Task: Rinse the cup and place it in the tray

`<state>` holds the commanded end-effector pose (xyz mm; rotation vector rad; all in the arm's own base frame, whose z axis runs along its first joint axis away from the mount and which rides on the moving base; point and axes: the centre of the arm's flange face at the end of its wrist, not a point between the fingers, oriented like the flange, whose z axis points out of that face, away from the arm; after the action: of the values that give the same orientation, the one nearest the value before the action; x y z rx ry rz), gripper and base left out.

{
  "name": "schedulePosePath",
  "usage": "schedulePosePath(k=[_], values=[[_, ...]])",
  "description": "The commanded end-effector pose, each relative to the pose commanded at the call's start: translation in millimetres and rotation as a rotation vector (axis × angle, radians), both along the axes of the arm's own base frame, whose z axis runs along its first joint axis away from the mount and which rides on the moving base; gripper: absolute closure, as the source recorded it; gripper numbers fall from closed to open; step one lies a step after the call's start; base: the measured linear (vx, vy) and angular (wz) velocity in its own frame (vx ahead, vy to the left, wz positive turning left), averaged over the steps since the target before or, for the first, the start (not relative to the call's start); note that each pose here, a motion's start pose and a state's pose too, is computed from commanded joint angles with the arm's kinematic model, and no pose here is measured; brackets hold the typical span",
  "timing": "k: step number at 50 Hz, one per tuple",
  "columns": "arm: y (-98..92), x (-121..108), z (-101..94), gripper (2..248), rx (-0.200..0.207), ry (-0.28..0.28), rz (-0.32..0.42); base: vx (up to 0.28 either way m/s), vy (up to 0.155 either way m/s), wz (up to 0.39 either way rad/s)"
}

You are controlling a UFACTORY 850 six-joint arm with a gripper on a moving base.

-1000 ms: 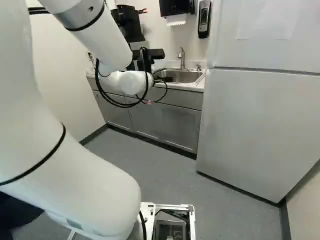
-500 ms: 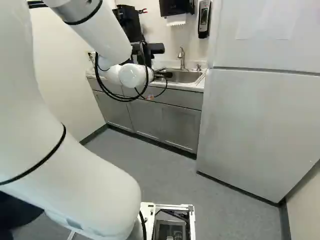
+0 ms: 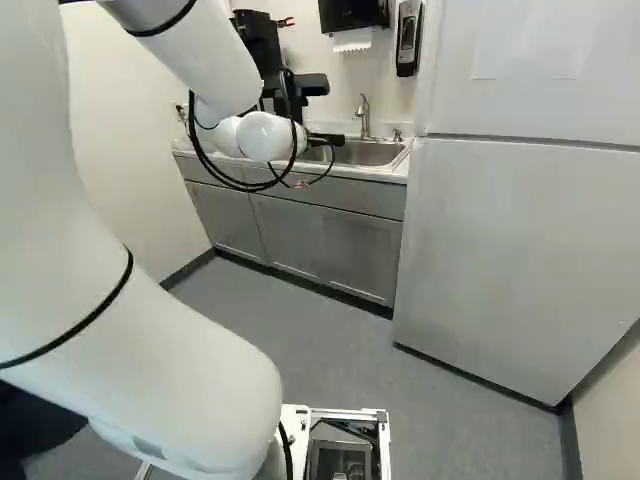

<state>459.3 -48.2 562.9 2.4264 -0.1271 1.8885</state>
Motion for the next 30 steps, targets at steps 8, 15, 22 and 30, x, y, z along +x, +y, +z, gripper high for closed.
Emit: schedulePosePath(k=[8, 15, 22, 30], values=[[0.0, 3.7, 7.4, 3, 0.000, -0.001, 0.001, 0.000, 0.000, 0.000], [0.0, 6.9, 13.9, 3, 0.000, -0.002, 0.001, 0.000, 0.000, 0.000], [0.0, 9.7, 20.3, 3, 0.000, -0.002, 0.002, 0.000, 0.000, 0.000], [0.0, 12.7, 27.9, 3, 0.000, -0.003, 0.003, 0.000, 0.000, 0.000]])
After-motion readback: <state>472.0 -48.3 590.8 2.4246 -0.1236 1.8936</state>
